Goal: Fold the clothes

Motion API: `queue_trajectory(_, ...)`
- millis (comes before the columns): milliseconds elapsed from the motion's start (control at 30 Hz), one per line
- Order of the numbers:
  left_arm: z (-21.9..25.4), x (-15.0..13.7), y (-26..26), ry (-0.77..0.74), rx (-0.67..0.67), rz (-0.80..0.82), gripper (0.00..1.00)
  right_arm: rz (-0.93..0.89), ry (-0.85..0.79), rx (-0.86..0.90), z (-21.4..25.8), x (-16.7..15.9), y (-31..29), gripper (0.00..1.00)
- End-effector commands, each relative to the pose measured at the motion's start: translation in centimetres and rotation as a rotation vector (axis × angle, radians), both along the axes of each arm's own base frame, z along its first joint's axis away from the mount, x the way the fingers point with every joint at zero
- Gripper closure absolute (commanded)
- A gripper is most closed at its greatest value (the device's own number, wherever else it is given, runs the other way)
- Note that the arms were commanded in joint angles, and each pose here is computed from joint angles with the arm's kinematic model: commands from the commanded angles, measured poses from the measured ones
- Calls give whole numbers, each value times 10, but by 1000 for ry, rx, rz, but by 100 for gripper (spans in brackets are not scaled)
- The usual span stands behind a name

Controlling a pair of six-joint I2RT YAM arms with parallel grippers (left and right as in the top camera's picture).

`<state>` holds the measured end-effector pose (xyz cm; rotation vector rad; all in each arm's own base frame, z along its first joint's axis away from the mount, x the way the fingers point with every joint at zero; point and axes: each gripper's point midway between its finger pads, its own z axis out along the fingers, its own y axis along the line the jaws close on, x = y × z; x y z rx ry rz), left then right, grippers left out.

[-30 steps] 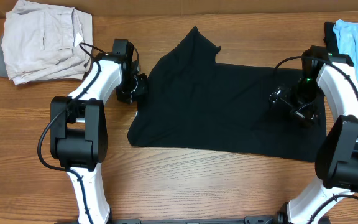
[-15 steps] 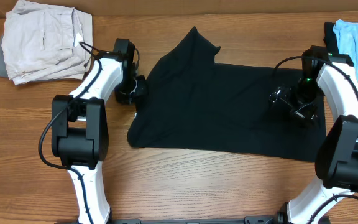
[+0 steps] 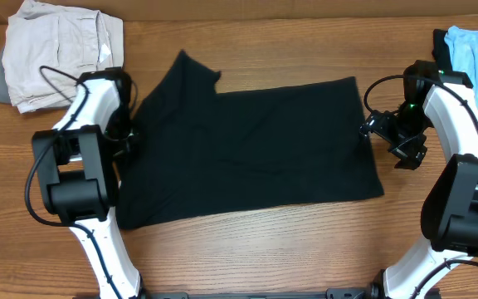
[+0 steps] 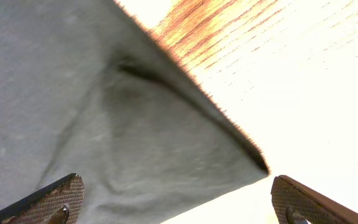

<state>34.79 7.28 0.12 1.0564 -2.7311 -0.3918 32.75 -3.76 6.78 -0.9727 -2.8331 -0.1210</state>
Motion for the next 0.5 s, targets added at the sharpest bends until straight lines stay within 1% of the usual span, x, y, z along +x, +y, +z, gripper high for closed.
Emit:
queue_trajectory(0,-14,-21,19,80,68,52,96,26,-91,-3,20,15,1,0)
queue_trajectory(133,8,-12,17,12,69,29,96,27,-129,25,22,23,5,0)
queue_trajectory(233,34,-1,11,-73,73,4,96,27,-170,32,30,34,6,0)
queue_trajectory(267,43,3,8,-106,70,-11,94,27,-185,31,34,38,6,0)
queue_trajectory(300,52,9,4,-141,64,-31,88,29,-201,32,38,42,6,0)
queue_trajectory(333,62,15,-1,-184,50,-57,75,44,-229,44,44,48,8,0)
queue_trajectory(400,78,30,-12,-277,9,-108,40,106,-306,99,57,63,17,0)
queue_trajectory(433,85,39,-18,-328,-14,-135,27,136,-351,129,64,72,22,0)
queue_trajectory(467,92,50,-23,-387,-37,-162,16,153,-385,152,68,78,26,0)
